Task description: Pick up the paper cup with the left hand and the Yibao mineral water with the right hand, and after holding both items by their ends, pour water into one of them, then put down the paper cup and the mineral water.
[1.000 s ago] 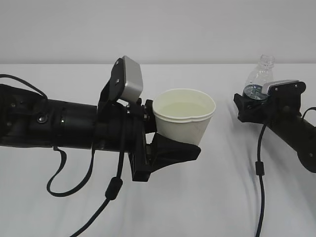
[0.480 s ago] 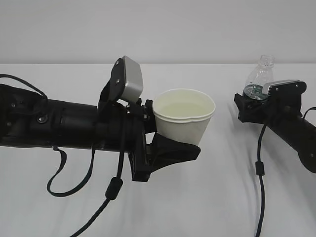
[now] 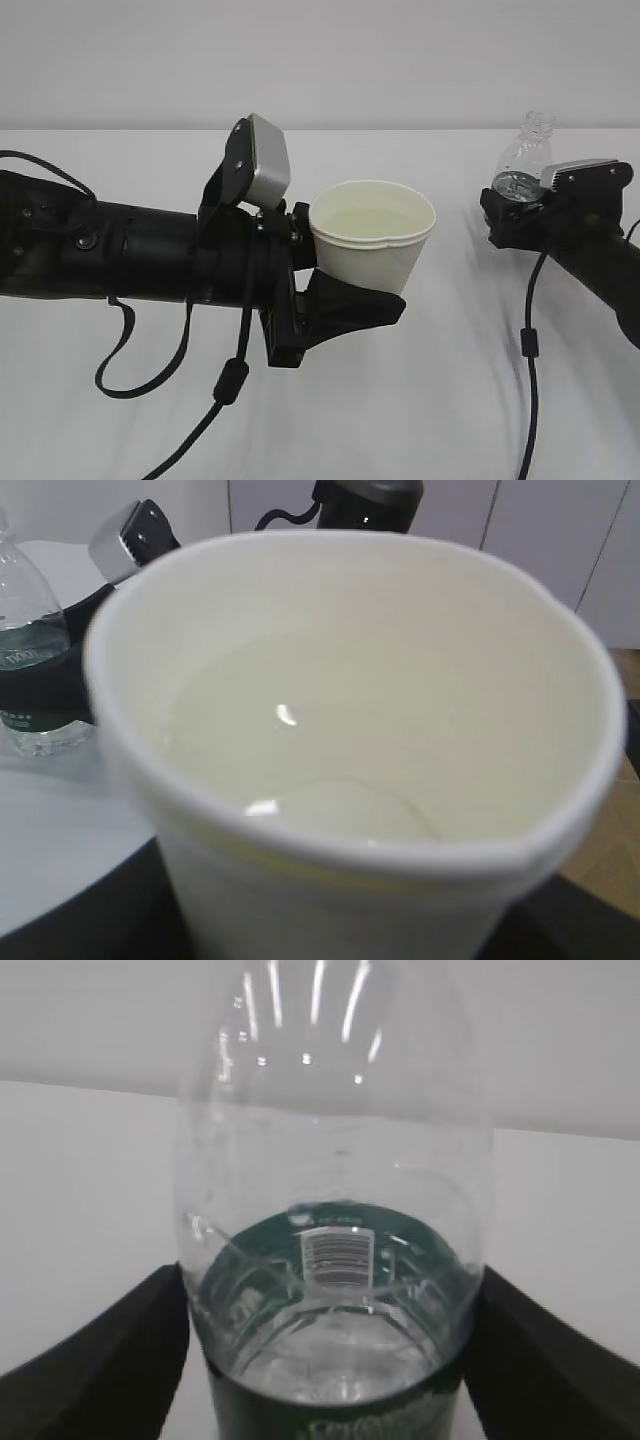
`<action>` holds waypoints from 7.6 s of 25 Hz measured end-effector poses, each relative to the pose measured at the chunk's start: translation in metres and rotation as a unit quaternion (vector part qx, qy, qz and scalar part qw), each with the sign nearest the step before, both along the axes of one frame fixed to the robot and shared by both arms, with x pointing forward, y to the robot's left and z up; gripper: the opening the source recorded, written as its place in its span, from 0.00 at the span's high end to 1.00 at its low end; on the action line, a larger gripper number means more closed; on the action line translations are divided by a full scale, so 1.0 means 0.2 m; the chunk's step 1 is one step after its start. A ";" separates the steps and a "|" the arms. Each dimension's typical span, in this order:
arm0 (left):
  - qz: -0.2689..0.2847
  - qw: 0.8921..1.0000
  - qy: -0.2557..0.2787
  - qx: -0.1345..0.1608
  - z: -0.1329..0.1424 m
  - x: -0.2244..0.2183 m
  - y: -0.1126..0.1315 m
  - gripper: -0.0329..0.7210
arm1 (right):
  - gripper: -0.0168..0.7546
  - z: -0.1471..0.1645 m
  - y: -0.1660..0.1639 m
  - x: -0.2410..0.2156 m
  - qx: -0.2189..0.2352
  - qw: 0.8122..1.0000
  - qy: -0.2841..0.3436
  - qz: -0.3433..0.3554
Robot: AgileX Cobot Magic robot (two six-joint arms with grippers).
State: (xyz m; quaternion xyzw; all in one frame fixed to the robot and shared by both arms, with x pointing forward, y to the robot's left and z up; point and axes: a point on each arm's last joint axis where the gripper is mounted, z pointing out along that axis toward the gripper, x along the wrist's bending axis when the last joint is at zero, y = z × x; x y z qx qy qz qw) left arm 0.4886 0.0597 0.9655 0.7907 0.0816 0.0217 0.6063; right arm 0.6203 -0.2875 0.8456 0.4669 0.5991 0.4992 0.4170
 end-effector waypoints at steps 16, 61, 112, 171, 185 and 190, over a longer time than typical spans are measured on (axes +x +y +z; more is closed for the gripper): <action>0.001 1.000 0.000 0.001 0.00 0.00 0.00 0.35 | 0.18 0.05 0.00 -0.15 -0.016 1.000 0.019 0.002; -0.006 1.000 0.001 -0.008 0.01 -0.01 0.00 0.35 | 0.21 0.40 0.00 -0.57 -0.015 1.000 -0.020 -0.017; 0.006 0.999 0.010 -0.034 0.03 0.00 -0.01 0.35 | 0.21 0.93 -0.04 -0.97 -0.065 0.994 -0.064 -0.063; 0.256 0.965 -0.030 -0.050 0.05 0.32 0.29 0.35 | 0.21 0.90 0.00 -0.99 -0.042 0.998 -0.029 -0.022; 0.302 0.951 -0.039 -0.047 0.05 0.41 0.45 0.35 | 0.21 0.90 0.00 -0.99 -0.043 0.998 -0.027 -0.022; 0.320 0.946 -0.040 -0.046 0.05 0.43 0.51 0.35 | 0.21 0.90 0.00 -0.99 -0.043 0.998 -0.027 -0.023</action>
